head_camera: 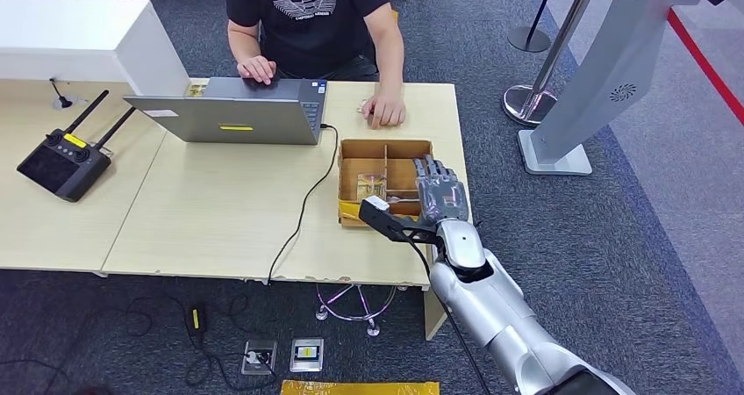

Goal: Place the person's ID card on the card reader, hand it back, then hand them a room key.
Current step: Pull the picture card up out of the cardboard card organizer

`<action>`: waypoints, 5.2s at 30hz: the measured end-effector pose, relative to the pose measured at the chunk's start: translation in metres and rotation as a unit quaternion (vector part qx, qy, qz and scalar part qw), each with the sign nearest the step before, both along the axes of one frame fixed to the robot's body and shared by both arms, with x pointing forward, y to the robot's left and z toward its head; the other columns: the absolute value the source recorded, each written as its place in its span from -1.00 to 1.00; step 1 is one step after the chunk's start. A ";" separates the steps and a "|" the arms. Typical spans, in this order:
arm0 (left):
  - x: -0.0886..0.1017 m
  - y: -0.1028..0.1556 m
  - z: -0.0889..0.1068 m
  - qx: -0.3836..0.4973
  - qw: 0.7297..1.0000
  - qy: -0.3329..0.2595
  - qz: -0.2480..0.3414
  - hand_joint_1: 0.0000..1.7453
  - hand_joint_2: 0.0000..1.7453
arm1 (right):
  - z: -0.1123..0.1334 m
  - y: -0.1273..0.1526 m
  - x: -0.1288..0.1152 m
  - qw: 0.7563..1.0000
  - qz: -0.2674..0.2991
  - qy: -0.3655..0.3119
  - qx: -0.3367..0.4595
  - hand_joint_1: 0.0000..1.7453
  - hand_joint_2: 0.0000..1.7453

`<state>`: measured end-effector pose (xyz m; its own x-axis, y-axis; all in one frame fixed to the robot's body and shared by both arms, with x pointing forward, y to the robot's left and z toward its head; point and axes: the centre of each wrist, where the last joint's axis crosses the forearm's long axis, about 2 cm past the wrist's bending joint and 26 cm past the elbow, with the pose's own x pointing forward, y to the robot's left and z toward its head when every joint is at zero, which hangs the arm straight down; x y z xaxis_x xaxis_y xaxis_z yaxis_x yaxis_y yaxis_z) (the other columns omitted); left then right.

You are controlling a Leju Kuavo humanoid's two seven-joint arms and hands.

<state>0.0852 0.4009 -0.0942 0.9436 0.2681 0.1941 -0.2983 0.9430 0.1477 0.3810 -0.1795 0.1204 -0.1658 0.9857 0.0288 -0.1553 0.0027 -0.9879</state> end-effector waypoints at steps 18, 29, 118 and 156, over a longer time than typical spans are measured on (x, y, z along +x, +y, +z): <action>0.000 0.000 0.000 -0.003 1.000 0.000 -0.007 -1.00 -1.00 | -0.008 -0.008 -0.005 0.999 0.006 0.034 0.002 -0.99 1.00; 0.000 0.001 0.000 -0.001 1.000 0.001 -0.015 -1.00 -1.00 | -0.011 -0.011 -0.010 0.999 0.001 0.035 -0.004 -1.00 1.00; 0.001 0.003 0.001 0.008 0.999 -0.003 -0.053 -1.00 -1.00 | 0.005 -0.017 -0.018 0.999 0.008 0.014 0.042 -1.00 1.00; 0.002 0.002 0.001 0.009 0.998 -0.002 -0.063 -1.00 -1.00 | 0.006 0.009 -0.017 0.998 0.042 0.004 0.038 -1.00 1.00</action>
<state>0.0874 0.4028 -0.0933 0.9689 0.1431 0.2020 -0.1776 0.9702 0.1645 0.3637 -0.1707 0.1268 -0.2478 0.9632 0.1041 -0.1652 0.0639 -0.9842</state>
